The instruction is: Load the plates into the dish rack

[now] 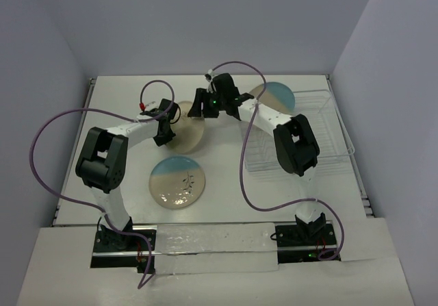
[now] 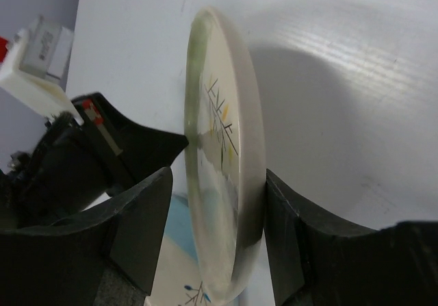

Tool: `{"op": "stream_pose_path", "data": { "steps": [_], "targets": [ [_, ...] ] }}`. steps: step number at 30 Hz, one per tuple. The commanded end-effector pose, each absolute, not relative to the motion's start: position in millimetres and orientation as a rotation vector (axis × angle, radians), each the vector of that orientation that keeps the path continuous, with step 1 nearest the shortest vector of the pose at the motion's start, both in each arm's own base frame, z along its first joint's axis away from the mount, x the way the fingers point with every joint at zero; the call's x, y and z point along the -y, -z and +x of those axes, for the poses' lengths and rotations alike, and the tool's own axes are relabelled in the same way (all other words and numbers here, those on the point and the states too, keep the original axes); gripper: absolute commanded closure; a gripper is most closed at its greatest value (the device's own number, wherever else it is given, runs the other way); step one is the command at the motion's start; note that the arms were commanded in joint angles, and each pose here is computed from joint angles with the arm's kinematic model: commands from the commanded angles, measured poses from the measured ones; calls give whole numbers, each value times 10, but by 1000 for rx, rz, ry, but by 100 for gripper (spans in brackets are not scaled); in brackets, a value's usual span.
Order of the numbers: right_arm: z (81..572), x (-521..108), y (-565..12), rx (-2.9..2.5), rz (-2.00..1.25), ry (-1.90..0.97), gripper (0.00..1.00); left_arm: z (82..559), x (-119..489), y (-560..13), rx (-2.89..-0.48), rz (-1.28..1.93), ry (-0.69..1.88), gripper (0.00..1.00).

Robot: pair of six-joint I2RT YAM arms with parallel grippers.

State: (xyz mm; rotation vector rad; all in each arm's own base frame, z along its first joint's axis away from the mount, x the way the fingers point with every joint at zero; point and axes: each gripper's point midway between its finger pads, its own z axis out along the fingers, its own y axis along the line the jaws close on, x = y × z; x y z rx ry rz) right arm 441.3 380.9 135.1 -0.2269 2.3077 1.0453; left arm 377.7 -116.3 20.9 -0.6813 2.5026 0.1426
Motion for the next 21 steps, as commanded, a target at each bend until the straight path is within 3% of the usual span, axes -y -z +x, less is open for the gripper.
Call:
{"op": "stream_pose_path", "data": {
  "steps": [1, 4, 7, 12, 18, 21],
  "targets": [
    [4031, -4045, -1495, -2298, -346, -1196, 40, 3570, 1327, 146, -2630, -670, -90, 100],
    [4007, -4044, -1477, -2297, -357, -1191, 48, 3569, 1324, 148, -2631, -669, -94, 100],
    [4050, -4030, -1494, -2283, -344, -1157, 63, 3576, 1321, 127, -2625, -667, -92, 100],
    [4179, -3989, -1595, -2233, -333, -1071, 97, 3654, 1329, -57, -2576, -669, -70, 100],
    [4344, -3879, -2120, -2077, -374, -963, 100, 3855, 1403, -606, -2459, -644, 39, 97],
    [4370, -3815, -2592, -1950, -443, -937, 100, 3979, 1385, -1053, -2366, -643, 67, 78]
  ]
}}
